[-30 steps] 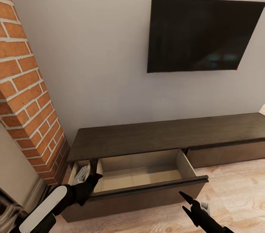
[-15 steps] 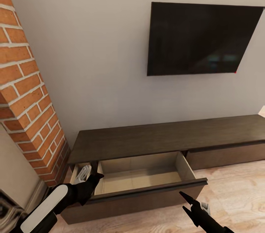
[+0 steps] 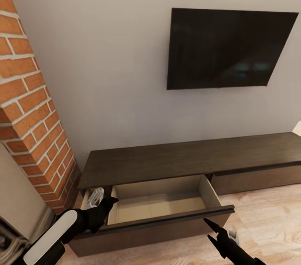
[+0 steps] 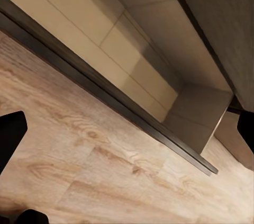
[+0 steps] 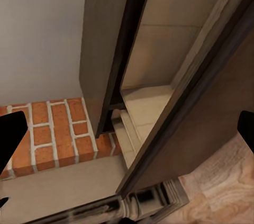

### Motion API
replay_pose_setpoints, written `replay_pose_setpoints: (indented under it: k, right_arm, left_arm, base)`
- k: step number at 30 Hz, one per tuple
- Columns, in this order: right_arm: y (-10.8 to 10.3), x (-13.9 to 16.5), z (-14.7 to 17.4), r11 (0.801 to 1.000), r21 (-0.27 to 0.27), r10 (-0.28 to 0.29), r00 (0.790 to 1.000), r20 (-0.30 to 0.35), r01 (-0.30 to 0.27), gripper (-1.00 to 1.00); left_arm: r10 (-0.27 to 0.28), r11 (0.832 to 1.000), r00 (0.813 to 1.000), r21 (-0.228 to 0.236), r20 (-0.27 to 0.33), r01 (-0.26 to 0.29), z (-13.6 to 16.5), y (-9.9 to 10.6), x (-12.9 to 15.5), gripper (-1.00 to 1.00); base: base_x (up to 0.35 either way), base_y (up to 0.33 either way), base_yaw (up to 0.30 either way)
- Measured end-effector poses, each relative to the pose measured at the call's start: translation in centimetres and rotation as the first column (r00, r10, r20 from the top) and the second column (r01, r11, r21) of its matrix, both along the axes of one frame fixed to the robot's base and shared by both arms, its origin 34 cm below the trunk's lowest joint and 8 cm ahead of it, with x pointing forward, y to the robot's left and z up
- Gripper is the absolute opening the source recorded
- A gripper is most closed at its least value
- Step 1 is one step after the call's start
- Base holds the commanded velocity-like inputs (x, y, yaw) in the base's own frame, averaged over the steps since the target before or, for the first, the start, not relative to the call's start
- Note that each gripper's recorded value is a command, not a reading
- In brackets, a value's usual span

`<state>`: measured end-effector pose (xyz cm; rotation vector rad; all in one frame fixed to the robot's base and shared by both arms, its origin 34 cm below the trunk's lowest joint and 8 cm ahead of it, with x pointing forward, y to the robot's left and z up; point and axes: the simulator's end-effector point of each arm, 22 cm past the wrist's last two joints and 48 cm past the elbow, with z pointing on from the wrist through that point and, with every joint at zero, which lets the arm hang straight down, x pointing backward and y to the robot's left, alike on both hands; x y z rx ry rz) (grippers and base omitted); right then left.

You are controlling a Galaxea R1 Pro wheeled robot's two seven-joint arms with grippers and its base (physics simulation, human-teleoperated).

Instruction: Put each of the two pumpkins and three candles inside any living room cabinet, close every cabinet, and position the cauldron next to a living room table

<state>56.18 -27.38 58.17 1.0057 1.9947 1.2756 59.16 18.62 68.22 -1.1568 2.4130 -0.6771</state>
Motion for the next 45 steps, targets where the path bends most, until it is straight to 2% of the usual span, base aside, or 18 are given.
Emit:
replay_pose_setpoints:
  k: [27,33,45]
  right_arm:
    - [0.0,0.2,4.6,1.0,0.0,0.0,1.0,-0.001,0.0,1.0]
    - [-0.5,0.6,5.7,0.999,-0.032,-0.012,1.0,0.023,0.013,1.0]
    - [-0.3,0.5,7.5,0.999,-0.036,-0.01,1.0,0.024,0.011,1.0]
  left_arm:
    - [-0.001,1.0,1.0,0.0,-0.001,0.001,4.7,0.0,0.2,1.0]
    - [-0.001,1.0,1.0,0.0,-0.002,0.001,5.6,0.0,0.2,1.0]
    - [-0.002,1.0,1.0,-0.004,-0.003,0.002,7.5,-0.3,0.2,1.0]
  base:
    - [0.0,0.0,0.0]
    - [0.0,0.0,0.0]
    - [0.0,0.0,0.038]
